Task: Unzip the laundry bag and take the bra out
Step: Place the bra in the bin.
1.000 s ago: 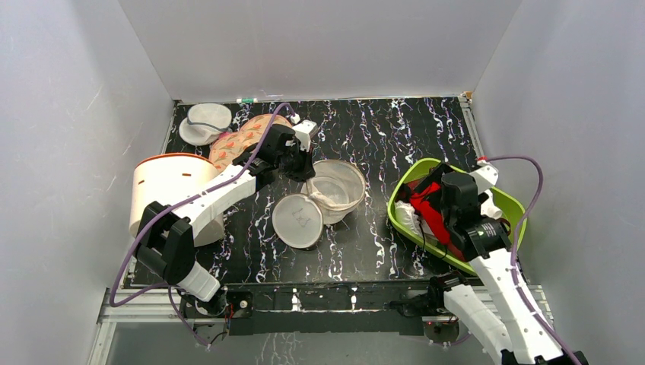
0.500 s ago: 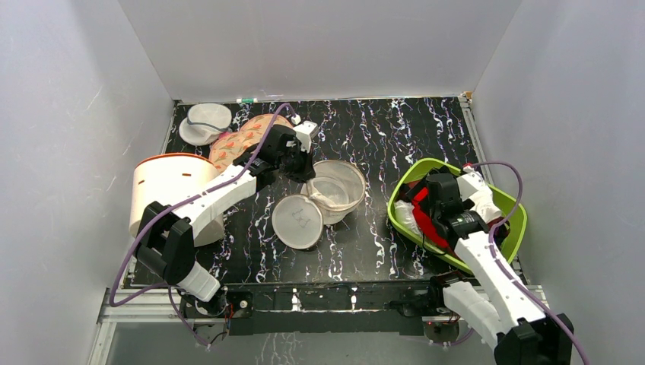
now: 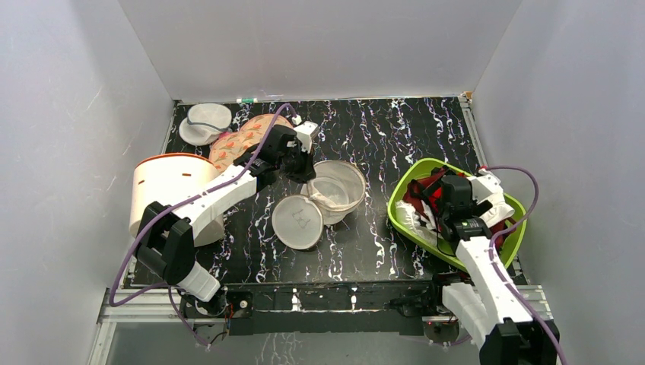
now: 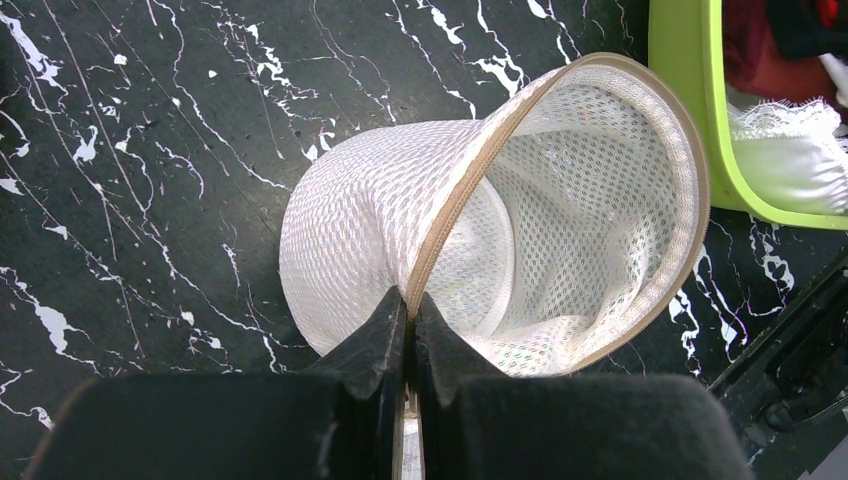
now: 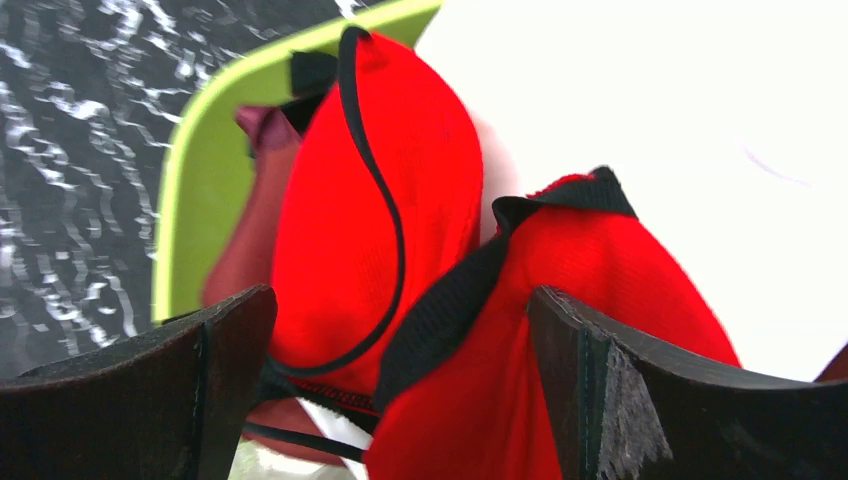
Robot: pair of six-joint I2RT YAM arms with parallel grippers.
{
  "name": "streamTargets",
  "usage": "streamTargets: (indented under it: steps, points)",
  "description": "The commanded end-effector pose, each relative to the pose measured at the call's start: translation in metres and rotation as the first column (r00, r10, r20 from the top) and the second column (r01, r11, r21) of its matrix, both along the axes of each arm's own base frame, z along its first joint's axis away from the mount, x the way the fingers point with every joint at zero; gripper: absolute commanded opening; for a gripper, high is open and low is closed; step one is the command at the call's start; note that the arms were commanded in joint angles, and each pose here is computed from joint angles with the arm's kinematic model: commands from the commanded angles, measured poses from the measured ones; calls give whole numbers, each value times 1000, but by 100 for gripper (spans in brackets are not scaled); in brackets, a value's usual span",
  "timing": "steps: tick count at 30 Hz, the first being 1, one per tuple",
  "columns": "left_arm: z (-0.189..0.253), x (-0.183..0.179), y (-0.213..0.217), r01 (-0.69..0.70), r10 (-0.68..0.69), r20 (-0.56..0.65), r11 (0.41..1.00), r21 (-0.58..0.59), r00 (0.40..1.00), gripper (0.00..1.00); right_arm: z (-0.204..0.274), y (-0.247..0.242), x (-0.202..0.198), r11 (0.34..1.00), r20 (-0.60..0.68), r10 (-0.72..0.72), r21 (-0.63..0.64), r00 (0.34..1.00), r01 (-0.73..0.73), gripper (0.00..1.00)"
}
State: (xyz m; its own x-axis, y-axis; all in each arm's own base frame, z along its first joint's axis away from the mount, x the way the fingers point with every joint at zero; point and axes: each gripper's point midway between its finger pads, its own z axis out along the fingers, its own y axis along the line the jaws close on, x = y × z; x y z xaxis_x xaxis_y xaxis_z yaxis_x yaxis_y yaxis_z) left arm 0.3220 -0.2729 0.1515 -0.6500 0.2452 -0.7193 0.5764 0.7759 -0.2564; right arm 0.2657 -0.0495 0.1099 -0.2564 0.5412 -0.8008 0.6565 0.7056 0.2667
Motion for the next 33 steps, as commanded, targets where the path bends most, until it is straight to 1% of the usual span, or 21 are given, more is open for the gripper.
streamTargets:
  steps: [1, 2, 3, 5, 7, 11, 12, 13, 16, 18, 21, 22, 24, 25, 26, 28, 30, 31, 32, 33]
  points:
    - [24, 3, -4, 11, -10, 41, 1000, -22, 999, 0, 77, 2, 12, 998, 191, 58, -35, 980, -52, 98]
    - [24, 3, -4, 10, -9, 42, 1000, -22, 999, 0, 89, 4, 10, 997, 211, 75, -35, 975, -69, 98]
    - [25, 3, -4, 11, -10, 42, 1000, -23, 999, 2, 99, 5, 9, 996, 219, 83, -36, 972, -77, 98]
    - [25, 1, -5, 20, -19, 38, 1000, -23, 999, 10, 107, 8, 6, 994, 179, 107, -42, 978, -101, 98]
    - [25, 1, -5, 23, -23, 39, 1000, -19, 999, 16, 118, 9, 10, 988, 174, 145, -74, 974, -134, 98]
    - [26, 3, -3, 18, -17, 43, 1000, -9, 999, 22, 138, 7, 11, 981, 182, 173, -123, 968, -152, 98]
    - [26, 3, -2, 14, -13, 44, 1000, -6, 999, 25, 141, 11, 13, 976, 187, 199, -124, 962, -178, 98]
    - [25, 4, -1, 10, -10, 45, 1000, -2, 999, 28, 146, 20, 18, 962, 202, 261, -132, 944, -238, 98]
    - [29, 5, 1, 0, -1, 58, 1000, 3, 998, 34, 151, 58, 33, 875, 220, 483, -147, 847, -461, 98]
    - [32, 5, 3, -3, 3, 71, 1000, 2, 997, 38, 147, 74, 40, 830, 205, 557, -129, 805, -542, 97]
    - [37, 5, 5, -10, 10, 92, 1000, 2, 996, 42, 136, 86, 48, 793, 164, 608, -92, 776, -602, 96]
    - [40, 6, 6, -15, 15, 101, 1000, 2, 995, 43, 135, 93, 50, 772, 160, 634, -89, 756, -629, 96]
    - [44, 7, 11, -30, 29, 123, 1000, 8, 992, 45, 136, 115, 52, 714, 156, 700, -110, 697, -692, 95]
    - [48, 9, 14, -43, 41, 141, 999, 10, 989, 46, 137, 136, 51, 670, 147, 742, -123, 654, -732, 95]
    - [55, 9, 17, -50, 49, 160, 999, 4, 986, 47, 136, 152, 49, 640, 131, 768, -137, 626, -756, 95]
    - [65, 10, 24, -72, 73, 200, 997, -12, 977, 48, 133, 184, 44, 586, 91, 810, -171, 579, -792, 95]
    - [80, 12, 33, -98, 106, 252, 994, -43, 962, 51, 128, 209, 40, 550, 54, 833, -200, 551, -811, 95]
    - [89, 12, 39, -114, 127, 282, 992, -59, 951, 54, 124, 220, 39, 529, 33, 844, -214, 535, -821, 95]
    - [96, 13, 44, -131, 147, 310, 989, -74, 939, 73, 124, 231, 36, 499, 24, 862, -226, 507, -837, 96]
    - [103, 14, 52, -153, 174, 341, 984, -90, 924, 79, 123, 244, 32, 461, 20, 882, -245, 471, -853, 96]
